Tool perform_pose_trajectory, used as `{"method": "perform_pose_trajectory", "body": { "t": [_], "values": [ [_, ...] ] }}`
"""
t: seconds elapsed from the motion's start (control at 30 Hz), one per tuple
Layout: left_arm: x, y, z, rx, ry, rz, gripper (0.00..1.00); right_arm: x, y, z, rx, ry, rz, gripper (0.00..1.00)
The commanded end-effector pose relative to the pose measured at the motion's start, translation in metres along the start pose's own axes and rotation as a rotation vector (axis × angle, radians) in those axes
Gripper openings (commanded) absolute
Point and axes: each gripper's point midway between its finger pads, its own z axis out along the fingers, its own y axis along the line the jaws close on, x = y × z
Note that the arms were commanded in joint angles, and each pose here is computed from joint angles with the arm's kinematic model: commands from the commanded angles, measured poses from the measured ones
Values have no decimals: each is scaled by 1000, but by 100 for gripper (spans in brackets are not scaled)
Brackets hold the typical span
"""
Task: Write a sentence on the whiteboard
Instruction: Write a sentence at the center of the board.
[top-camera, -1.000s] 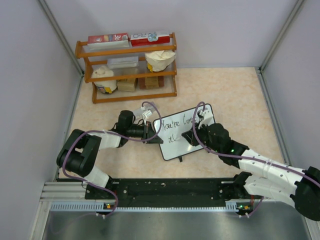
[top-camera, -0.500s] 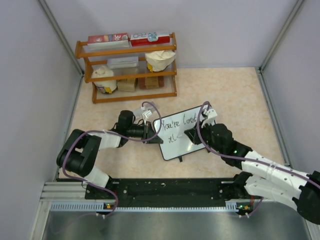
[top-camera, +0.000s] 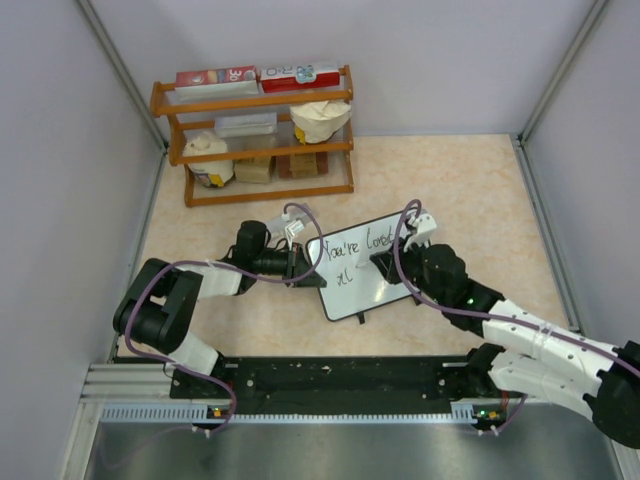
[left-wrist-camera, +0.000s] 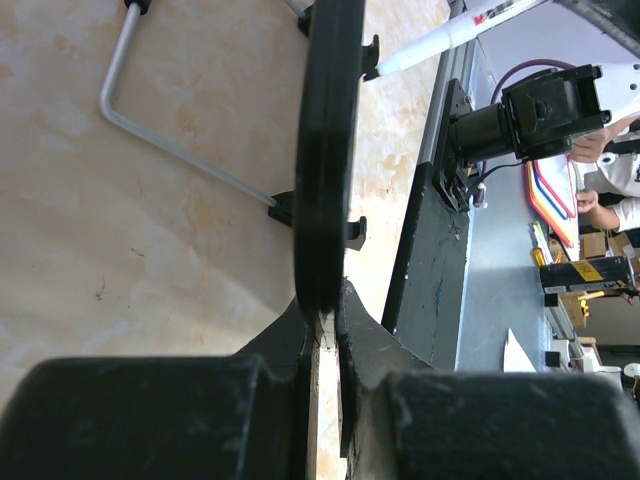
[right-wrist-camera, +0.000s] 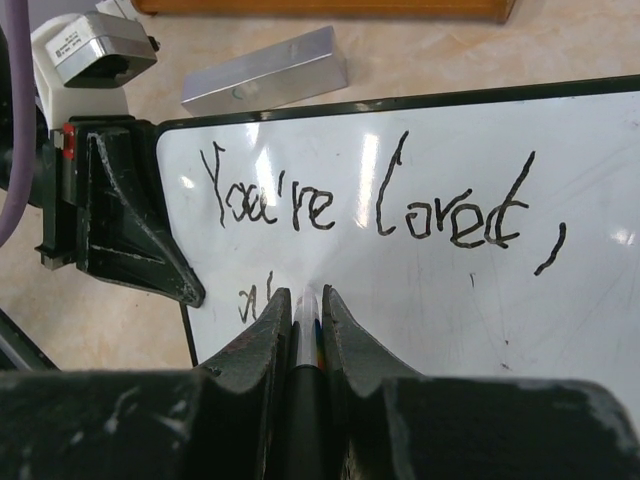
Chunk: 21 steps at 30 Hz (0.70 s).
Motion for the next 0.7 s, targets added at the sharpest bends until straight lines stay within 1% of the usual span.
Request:
{"method": "perform_pose_trajectory", "body": {
  "t": [0.0, 0.37, 0.67],
  "values": [
    [6, 0, 0, -1, 12, 27, 0, -32, 19, 4, -62, -71, 3, 0],
    [6, 0, 0, -1, 13, 26, 0, -22, 14, 7, -46, -49, 5, 0],
    [5, 0, 1, 0, 13, 29, 0, 3, 2, 2, -17, 17, -7, 0]
  ]
}}
